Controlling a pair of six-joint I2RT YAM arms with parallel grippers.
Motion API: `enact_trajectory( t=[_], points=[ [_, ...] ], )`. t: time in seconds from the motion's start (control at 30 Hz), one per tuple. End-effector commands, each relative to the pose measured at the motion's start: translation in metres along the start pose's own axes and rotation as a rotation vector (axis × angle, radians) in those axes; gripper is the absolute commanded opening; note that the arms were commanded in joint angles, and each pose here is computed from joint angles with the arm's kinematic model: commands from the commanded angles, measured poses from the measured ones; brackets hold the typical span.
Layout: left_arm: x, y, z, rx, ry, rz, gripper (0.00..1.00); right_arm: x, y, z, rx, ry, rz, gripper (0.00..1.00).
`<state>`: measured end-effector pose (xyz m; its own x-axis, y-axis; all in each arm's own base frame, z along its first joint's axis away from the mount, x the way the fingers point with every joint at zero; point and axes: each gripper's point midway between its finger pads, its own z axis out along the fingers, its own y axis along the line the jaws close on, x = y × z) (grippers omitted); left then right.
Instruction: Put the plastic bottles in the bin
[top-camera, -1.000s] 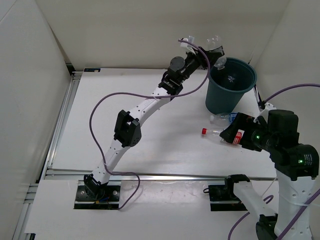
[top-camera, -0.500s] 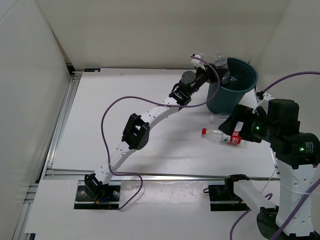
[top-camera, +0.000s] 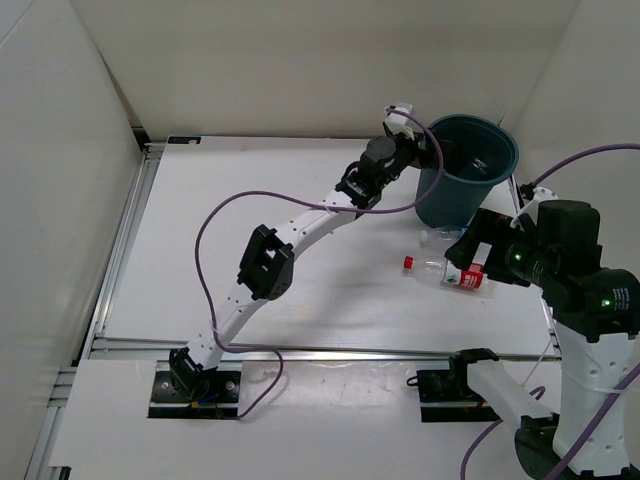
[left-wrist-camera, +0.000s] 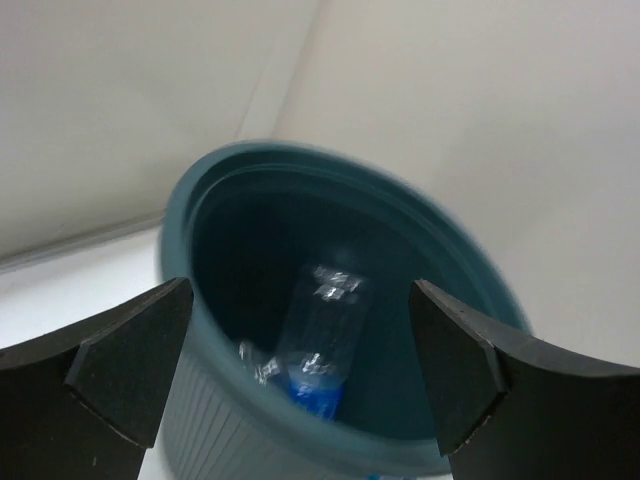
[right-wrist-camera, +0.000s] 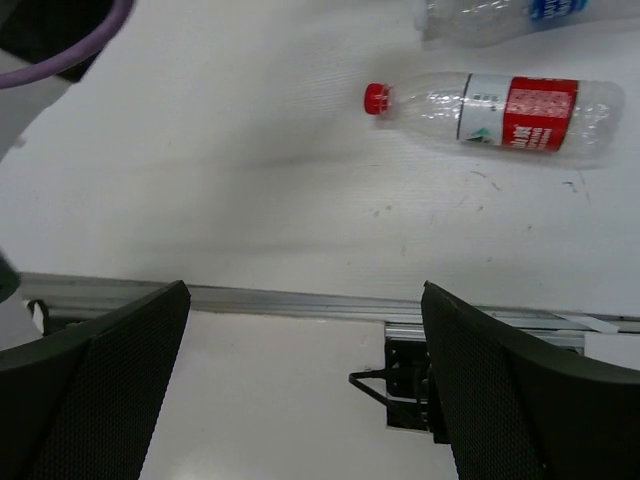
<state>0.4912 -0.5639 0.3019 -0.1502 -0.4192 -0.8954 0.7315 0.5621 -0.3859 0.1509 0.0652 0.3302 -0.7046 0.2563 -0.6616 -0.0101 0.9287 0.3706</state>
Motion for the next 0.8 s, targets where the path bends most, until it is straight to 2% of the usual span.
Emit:
enact_trajectory(
  t=[0.0,0.03,0.07,0.1,0.13,0.17,0.2,0.23,0.27,0.3,0.33,0.37,0.4,0.43,0.47,0.5,0.53,0.6,0.67,0.7,0.77],
  points=[
    [-0.123,-0.021,-0.03,-0.08,-0.08,0.058,1.0,0.016,-0.025,-0.007,0.129,0.035,0.007,1.0],
    [-0.131,-0.014,-0.038,-0.113,-0.061,0.062,1.0,0.019,-0.03,-0.004,0.154,0.045,0.008,1.0],
    [-0.115,0.001,-0.049,-0.16,0.008,0.068,1.0,0.022,-0.037,0.0,0.186,0.059,0.0,1.0],
    [-0.152,-0.007,-0.069,-0.176,-0.017,0.036,1.0,0.026,-0.043,0.005,0.221,0.073,0.023,1.0],
    [-0.15,0.003,-0.084,-0.217,0.031,0.042,1.0,0.036,-0.048,0.017,0.256,0.128,0.023,1.0],
    [-0.115,0.02,-0.104,-0.271,0.128,0.049,1.0,0.039,-0.053,0.023,0.296,0.148,0.055,1.0],
    [-0.153,0.005,-0.131,-0.267,0.092,0.072,1.0,0.043,-0.057,0.03,0.327,0.174,0.056,1.0],
    [-0.151,0.008,-0.149,-0.311,0.109,0.094,1.0,0.047,-0.059,0.039,0.362,0.214,0.019,1.0],
    [-0.113,0.019,-0.176,-0.361,0.211,0.129,1.0,0.055,-0.065,0.05,0.402,0.246,-0.007,1.0],
    [-0.114,0.019,-0.194,-0.378,0.23,0.176,1.0,0.056,-0.066,0.059,0.432,0.238,-0.007,1.0],
    [-0.144,0.01,-0.22,-0.402,0.183,0.188,1.0,0.061,-0.061,0.069,0.442,0.263,-0.082,1.0],
    [-0.13,0.019,-0.24,-0.432,0.23,0.2,1.0,0.061,-0.07,0.077,0.511,0.255,-0.155,1.0],
    [-0.132,0.021,-0.258,-0.453,0.256,0.207,1.0,0.063,-0.059,0.092,0.505,0.275,-0.233,1.0],
    [-0.156,0.014,-0.277,-0.461,0.215,0.204,1.0,0.067,-0.056,0.097,0.523,0.316,-0.255,1.0],
    [-0.153,0.018,-0.289,-0.476,0.231,0.21,1.0,0.066,-0.051,0.104,0.54,0.327,-0.3,1.0],
    [-0.158,0.018,-0.298,-0.484,0.23,0.225,1.0,0.072,-0.035,0.117,0.541,0.377,-0.413,1.0],
    [-0.17,0.018,-0.312,-0.507,0.213,0.228,1.0,0.067,-0.032,0.124,0.589,0.351,-0.521,1.0],
    [-0.169,0.023,-0.324,-0.527,0.217,0.244,1.0,0.069,-0.021,0.143,0.693,0.332,-0.79,1.0],
    [-0.172,0.027,-0.336,-0.541,0.226,0.259,1.0,0.072,-0.015,0.158,0.726,0.316,-0.992,1.0],
    [-0.169,0.034,-0.34,-0.555,0.232,0.261,1.0,0.071,-0.017,0.172,0.75,0.354,-1.13,1.0],
    [-0.166,0.04,-0.348,-0.572,0.251,0.251,1.0,0.082,-0.016,0.189,0.736,0.393,-1.188,1.0]
  ],
)
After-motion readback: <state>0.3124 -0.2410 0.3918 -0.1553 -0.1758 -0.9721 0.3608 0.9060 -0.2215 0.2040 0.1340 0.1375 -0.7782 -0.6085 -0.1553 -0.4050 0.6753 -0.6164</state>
